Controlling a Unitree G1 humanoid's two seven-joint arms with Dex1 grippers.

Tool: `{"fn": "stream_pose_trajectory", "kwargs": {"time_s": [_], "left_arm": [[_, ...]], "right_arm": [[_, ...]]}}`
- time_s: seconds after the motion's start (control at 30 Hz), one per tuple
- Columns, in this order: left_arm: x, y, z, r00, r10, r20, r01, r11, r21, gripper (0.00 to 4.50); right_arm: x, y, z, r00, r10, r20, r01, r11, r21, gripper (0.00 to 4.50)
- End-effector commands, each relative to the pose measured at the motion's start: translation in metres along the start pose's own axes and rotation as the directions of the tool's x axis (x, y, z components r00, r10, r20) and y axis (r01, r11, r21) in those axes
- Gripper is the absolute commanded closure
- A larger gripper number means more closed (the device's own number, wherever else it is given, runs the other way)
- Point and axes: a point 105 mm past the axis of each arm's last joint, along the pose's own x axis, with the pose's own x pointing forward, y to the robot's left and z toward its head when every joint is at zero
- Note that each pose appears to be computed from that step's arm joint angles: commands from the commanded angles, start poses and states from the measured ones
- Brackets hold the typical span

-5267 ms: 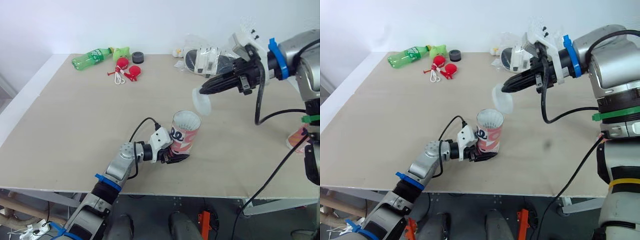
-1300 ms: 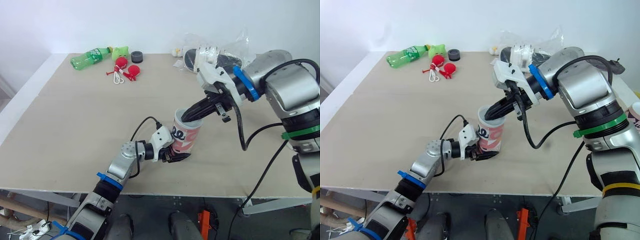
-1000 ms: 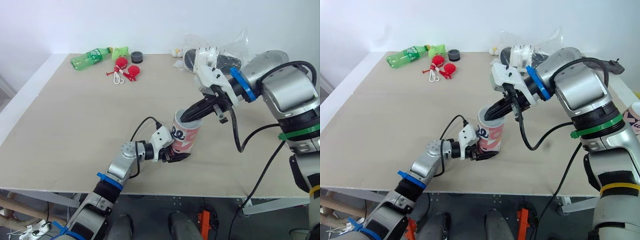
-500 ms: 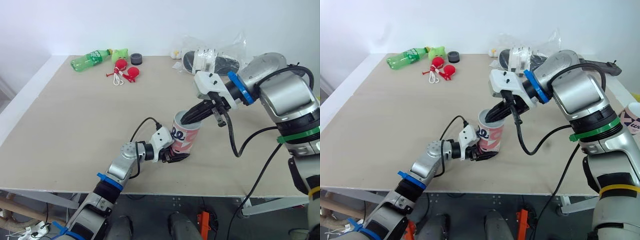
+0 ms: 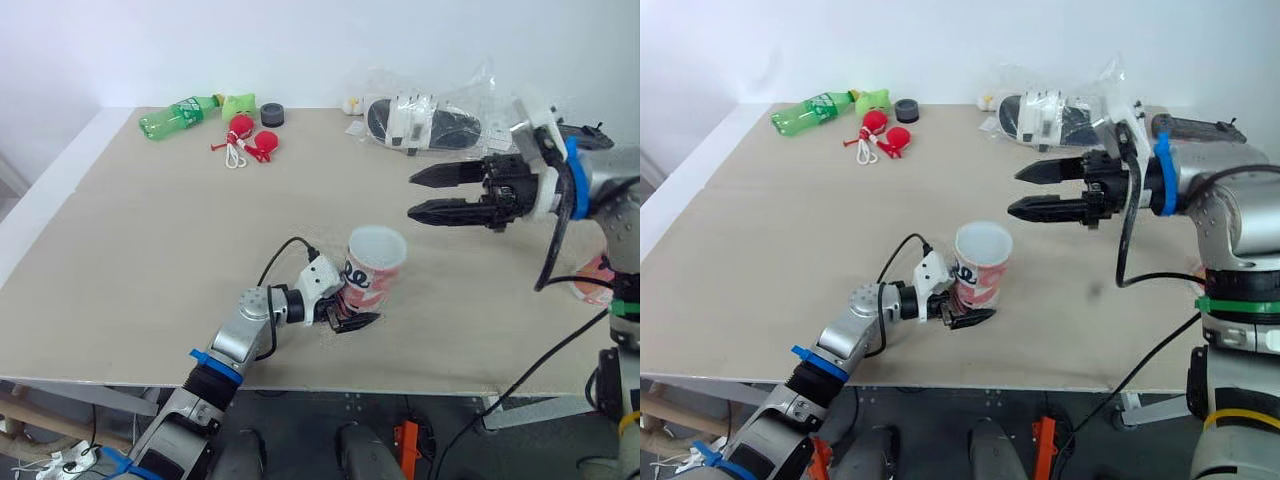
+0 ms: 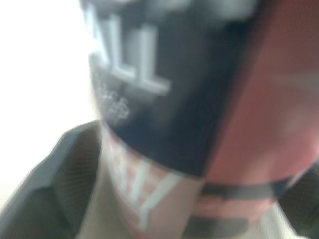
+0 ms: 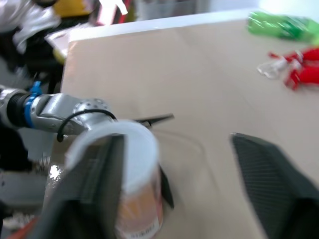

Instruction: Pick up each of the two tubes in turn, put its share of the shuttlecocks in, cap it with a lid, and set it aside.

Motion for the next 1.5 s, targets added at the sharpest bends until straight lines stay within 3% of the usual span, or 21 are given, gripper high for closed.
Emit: {"fn": "stream_pose_trajectory", "kwargs": {"time_s": [0.03, 0.13, 0.37, 0.63, 0.93, 1.5], "left_arm": [[-0.011, 0.005, -0.003, 1.000, 0.013, -0.012, -0.014, 1.000, -0.007, 0.00], [-0.016, 0.005, -0.005, 1.000, 0.002, -0.023, -0.002, 1.000, -0.001, 0.00], [-0.040, 0.010, -0.009, 0.999, -0.017, -0.044, 0.017, 1.000, -0.003, 0.00], [-0.076, 0.015, -0.014, 0.998, -0.002, -0.068, 0.001, 1.000, -0.025, 0.00], [-0.108, 0.013, -0.019, 0.994, 0.000, -0.106, -0.006, 0.999, -0.052, 0.00], [-0.115, 0.012, -0.004, 0.999, -0.006, -0.046, 0.005, 0.999, -0.035, 0.00]], "right_arm": [[-0.010, 0.020, -0.016, 0.999, -0.044, -0.019, 0.044, 0.999, -0.020, 0.02], [-0.008, 0.033, -0.045, 0.993, -0.091, -0.071, 0.090, 0.996, -0.014, 0.02], [0.017, 0.046, -0.088, 0.982, -0.190, 0.016, 0.189, 0.981, 0.037, 0.02], [0.050, 0.052, -0.128, 0.976, -0.217, 0.030, 0.215, 0.975, 0.047, 0.02], [0.085, 0.050, -0.140, 0.979, -0.196, 0.060, 0.193, 0.979, 0.060, 0.02], [0.128, 0.041, -0.131, 0.966, -0.199, 0.162, 0.190, 0.979, 0.072, 0.02]]}}
